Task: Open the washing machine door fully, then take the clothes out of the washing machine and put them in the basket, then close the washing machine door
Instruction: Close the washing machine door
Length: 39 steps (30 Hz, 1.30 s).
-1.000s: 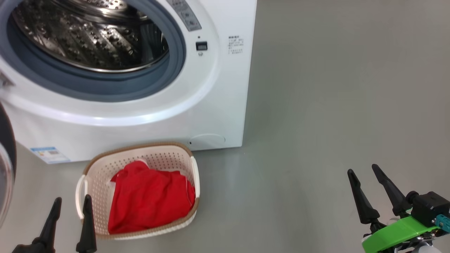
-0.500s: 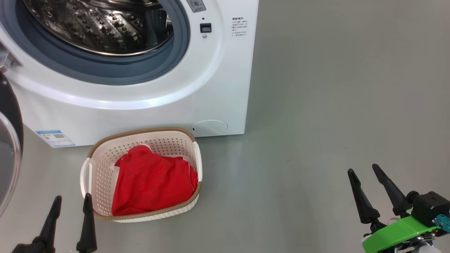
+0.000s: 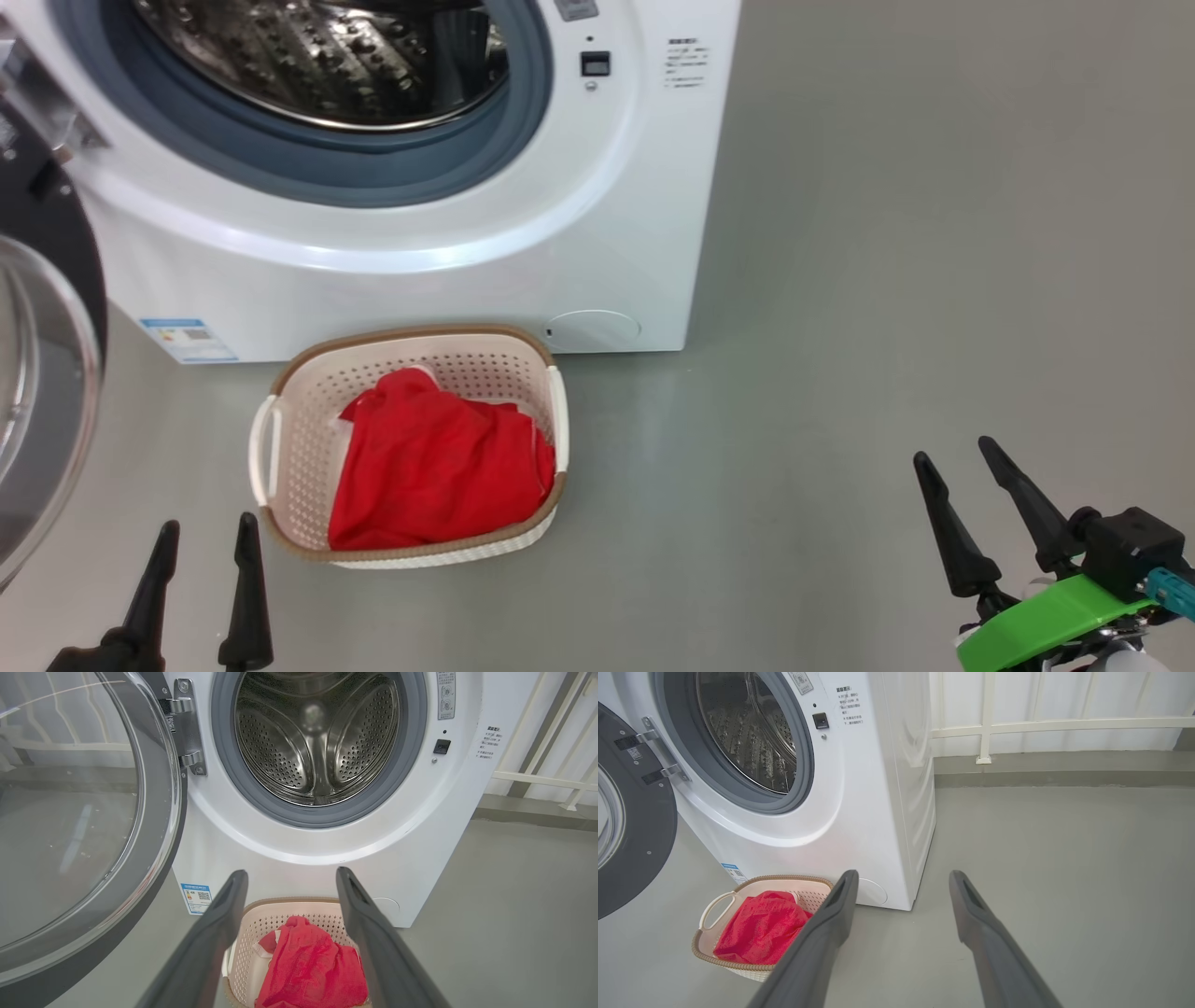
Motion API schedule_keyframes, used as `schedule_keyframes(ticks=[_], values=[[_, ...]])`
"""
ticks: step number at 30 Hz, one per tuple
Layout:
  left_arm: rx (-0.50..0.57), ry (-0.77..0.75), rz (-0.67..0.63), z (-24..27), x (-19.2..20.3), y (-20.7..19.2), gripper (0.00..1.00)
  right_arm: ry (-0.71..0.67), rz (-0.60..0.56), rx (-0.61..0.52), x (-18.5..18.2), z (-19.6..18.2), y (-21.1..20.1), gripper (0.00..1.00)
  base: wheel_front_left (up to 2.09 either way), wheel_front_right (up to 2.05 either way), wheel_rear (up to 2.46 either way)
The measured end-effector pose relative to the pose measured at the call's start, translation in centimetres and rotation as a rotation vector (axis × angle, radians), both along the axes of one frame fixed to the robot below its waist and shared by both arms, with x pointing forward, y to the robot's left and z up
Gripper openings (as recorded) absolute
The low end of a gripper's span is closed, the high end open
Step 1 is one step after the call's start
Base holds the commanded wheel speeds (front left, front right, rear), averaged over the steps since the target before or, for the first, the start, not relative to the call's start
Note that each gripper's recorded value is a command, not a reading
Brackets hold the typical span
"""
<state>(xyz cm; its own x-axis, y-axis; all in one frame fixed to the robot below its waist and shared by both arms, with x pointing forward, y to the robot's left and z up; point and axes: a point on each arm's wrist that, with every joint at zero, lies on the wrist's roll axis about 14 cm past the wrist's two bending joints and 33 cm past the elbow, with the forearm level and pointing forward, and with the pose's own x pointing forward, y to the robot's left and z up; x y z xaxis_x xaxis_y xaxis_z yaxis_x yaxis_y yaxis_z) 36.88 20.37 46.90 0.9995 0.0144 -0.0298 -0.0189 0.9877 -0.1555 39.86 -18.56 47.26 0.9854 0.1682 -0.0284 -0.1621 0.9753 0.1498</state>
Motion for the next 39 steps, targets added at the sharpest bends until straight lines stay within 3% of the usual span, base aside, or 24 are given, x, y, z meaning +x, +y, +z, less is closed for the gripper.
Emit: schedule_keyframes(ticks=[21,28,39], values=[[-0.070,0.038,0.263,-1.0,-4.8,6.5,1.00,-0.027,0.362,-0.011,4.0,0.1,11.5,1.00,0.00,0.00,0.00],[-0.085,0.044,0.377,-1.0,-7.5,8.7,1.00,-0.032,0.526,-0.013,4.1,0.0,17.0,1.00,0.00,0.00,0.00],[-0.113,0.030,0.512,-0.5,-11.2,10.9,1.00,-0.048,0.693,0.003,3.8,0.6,22.9,1.00,0.00,0.00,0.00]])
